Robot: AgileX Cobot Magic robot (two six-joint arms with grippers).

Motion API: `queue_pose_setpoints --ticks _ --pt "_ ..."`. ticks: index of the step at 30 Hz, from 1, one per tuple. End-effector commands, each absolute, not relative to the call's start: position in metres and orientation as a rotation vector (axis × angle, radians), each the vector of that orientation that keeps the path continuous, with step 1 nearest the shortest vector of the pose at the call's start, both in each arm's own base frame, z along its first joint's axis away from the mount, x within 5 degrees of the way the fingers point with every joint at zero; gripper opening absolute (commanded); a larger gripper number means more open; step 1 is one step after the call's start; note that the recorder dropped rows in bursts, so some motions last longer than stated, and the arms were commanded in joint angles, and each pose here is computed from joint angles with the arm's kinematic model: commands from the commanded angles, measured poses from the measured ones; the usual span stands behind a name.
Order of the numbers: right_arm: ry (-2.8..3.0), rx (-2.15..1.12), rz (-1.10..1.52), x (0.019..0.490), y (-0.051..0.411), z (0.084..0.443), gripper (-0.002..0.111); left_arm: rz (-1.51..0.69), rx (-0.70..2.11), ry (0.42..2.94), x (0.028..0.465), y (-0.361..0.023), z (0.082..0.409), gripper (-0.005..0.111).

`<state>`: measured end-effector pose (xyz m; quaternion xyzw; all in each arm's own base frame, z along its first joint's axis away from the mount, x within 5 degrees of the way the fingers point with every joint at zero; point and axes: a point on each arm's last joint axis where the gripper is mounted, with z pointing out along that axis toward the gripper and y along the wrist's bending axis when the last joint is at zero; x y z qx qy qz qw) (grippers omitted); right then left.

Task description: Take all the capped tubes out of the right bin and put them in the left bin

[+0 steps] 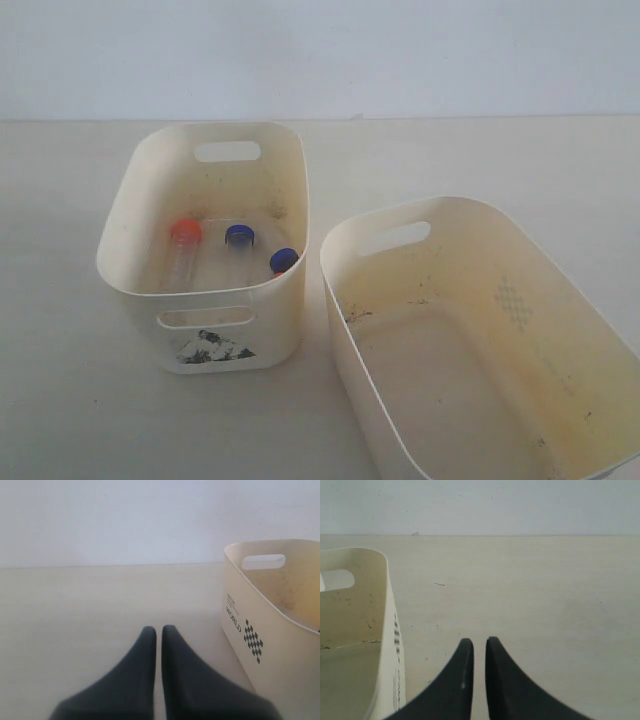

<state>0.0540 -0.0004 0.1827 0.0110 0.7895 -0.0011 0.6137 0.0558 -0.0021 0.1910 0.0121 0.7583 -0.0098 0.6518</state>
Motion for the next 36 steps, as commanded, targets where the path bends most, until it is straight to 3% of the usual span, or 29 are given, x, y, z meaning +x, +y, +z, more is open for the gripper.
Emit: queue_pose_setpoints --ticks 1,36 --pt "1.813 0.026 -0.004 0.0538 -0.0005 0.1834 0.009 -0.026 0.020 1.710 0.0555 -0.0019 0.1926 0.004" --pt "1.811 0.028 -0.003 0.0538 -0.0005 0.1836 0.009 -0.070 0.070 1.710 0.0553 -0.0052 0.1926 0.004"
